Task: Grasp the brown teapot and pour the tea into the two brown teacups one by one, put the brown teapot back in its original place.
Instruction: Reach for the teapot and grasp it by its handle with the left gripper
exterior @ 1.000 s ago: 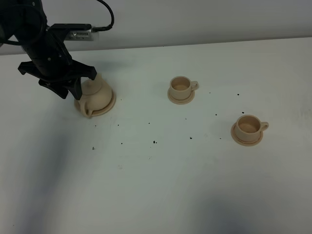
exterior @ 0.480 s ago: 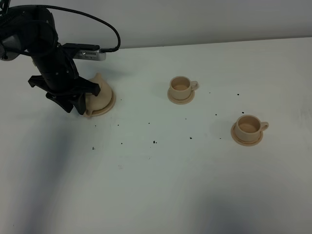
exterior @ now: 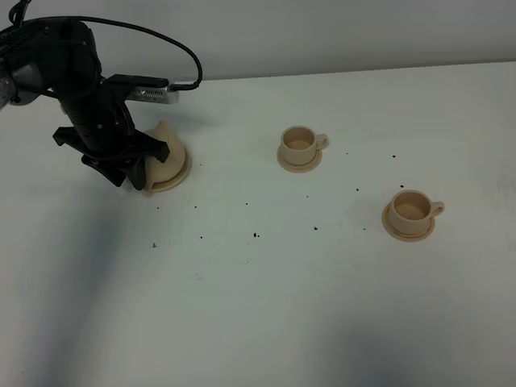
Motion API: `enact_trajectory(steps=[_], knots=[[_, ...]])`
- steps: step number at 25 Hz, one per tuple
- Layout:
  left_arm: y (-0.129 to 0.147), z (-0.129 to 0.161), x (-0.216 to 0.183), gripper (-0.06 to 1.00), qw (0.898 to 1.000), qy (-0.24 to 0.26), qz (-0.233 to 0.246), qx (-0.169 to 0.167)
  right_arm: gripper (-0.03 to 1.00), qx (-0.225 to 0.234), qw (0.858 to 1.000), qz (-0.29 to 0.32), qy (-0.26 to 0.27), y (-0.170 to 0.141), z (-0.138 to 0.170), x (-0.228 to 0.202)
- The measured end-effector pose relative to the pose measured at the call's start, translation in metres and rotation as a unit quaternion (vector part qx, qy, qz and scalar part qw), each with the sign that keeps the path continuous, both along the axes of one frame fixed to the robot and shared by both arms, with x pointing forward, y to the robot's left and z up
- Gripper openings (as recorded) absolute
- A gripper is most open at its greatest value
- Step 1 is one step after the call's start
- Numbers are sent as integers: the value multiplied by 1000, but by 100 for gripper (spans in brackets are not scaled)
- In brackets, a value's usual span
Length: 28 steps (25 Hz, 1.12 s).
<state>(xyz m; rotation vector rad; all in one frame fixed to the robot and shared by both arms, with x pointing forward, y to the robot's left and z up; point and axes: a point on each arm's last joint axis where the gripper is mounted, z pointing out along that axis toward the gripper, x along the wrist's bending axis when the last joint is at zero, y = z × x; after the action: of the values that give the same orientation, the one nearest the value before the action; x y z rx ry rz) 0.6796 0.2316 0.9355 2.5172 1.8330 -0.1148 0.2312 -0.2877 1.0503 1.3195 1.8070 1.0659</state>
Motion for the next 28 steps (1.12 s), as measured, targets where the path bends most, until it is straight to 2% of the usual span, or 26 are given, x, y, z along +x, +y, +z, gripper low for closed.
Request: enact_trajectory(steps=[17, 23, 28], knots=[[-1, -3, 8, 38, 1000, -26, -6, -5, 24, 0, 1000, 0, 0, 0, 0, 0], [-5, -3, 8, 38, 999, -30, 0, -24, 24, 1, 1000, 0, 0, 0, 0, 0], [-5, -3, 9, 37, 999, -33, 1, -27, 24, 1, 1000, 0, 0, 0, 0, 0]])
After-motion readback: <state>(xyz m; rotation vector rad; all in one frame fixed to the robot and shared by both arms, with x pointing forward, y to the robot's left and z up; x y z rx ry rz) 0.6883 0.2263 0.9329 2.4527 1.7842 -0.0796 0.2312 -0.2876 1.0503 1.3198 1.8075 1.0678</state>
